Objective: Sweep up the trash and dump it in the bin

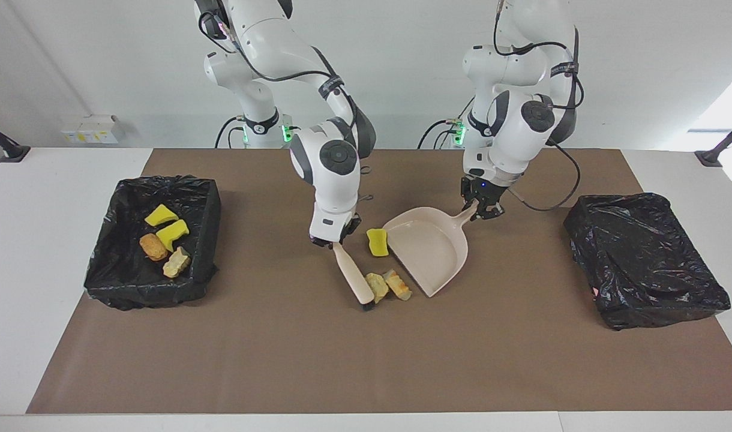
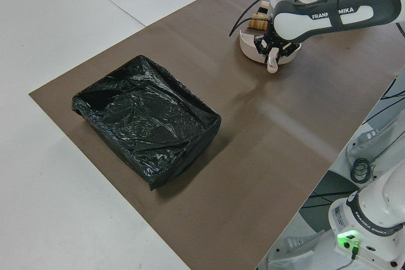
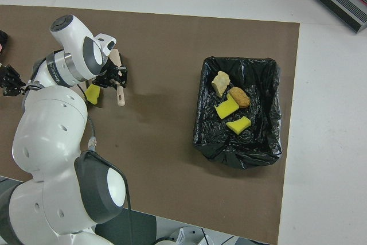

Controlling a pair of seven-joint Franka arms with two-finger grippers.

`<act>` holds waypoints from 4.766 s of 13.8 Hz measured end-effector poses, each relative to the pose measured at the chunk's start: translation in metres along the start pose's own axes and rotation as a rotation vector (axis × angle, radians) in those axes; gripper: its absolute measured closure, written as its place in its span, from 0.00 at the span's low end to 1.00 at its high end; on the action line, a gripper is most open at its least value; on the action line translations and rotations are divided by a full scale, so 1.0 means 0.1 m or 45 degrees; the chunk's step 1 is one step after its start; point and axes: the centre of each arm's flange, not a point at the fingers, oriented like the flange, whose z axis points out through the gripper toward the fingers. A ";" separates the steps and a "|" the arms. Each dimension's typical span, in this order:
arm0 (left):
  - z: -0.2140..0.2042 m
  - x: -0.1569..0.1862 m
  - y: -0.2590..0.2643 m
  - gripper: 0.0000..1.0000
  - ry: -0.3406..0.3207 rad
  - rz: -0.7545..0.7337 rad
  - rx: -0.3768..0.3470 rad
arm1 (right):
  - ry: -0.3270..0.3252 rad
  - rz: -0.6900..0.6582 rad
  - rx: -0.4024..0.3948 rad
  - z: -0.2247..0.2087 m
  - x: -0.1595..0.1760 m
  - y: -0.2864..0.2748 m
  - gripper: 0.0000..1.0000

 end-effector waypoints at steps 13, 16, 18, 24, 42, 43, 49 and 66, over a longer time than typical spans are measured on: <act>0.01 -0.01 0.00 0.69 -0.005 0.099 -0.005 | 0.015 0.098 0.531 -0.53 -0.12 -1.14 0.74; 0.00 -0.06 -0.06 0.69 -0.006 0.152 -0.006 | 0.048 0.127 0.532 -0.85 -0.21 -0.92 0.74; -0.01 -0.12 -0.12 0.69 -0.006 0.145 -0.007 | 0.075 0.144 0.530 -1.08 -0.28 -0.82 0.74; -0.39 -0.47 -0.51 0.69 0.029 0.061 0.023 | -0.049 0.458 0.369 -1.26 -0.57 -0.78 0.74; -2.55 -3.50 -3.01 0.69 -0.113 0.097 0.280 | -0.073 0.596 0.011 -0.14 -1.72 -2.77 0.35; -2.57 -3.59 -3.08 0.69 -0.163 0.133 0.286 | -0.075 0.595 0.009 -0.30 -1.65 -2.68 0.22; -2.61 -3.27 -3.17 0.69 -0.647 0.316 0.326 | -0.135 0.481 0.019 -1.28 -1.23 -1.63 0.00; -3.06 -2.38 -2.96 0.69 -1.100 0.476 0.526 | -0.081 0.160 0.090 -2.12 -1.46 1.89 0.00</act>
